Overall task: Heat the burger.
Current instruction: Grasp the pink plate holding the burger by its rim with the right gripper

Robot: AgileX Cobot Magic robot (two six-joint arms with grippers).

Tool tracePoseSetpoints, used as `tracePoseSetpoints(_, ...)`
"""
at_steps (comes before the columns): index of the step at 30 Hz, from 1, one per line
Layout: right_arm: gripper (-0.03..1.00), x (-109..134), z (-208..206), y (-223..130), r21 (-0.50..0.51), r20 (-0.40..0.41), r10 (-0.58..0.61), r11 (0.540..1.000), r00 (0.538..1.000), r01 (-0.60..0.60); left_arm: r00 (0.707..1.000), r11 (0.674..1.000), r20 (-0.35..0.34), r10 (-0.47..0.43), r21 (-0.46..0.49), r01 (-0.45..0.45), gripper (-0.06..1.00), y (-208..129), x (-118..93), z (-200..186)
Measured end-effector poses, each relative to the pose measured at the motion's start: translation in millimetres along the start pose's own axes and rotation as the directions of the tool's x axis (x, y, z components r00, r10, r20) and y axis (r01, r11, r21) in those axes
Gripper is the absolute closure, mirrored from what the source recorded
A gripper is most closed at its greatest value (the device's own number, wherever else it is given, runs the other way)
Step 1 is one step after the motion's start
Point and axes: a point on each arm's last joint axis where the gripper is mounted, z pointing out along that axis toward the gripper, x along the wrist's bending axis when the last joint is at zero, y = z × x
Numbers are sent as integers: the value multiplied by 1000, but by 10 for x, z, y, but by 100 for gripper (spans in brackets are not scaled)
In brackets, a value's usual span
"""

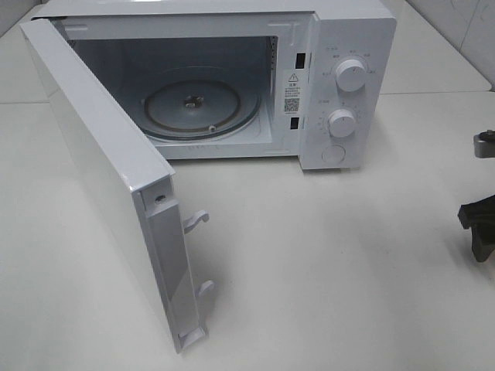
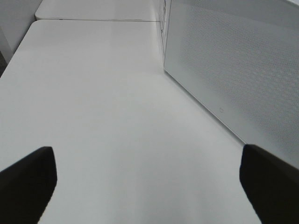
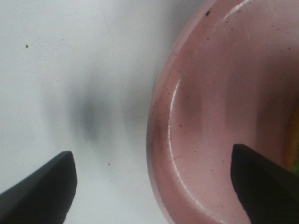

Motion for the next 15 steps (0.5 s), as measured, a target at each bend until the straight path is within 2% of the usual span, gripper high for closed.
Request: tracePoseSetpoints(15, 17, 46, 227, 14, 31, -12, -16, 999, 1000, 17, 1000, 1000, 0, 0, 0, 0, -4, 0, 0, 0)
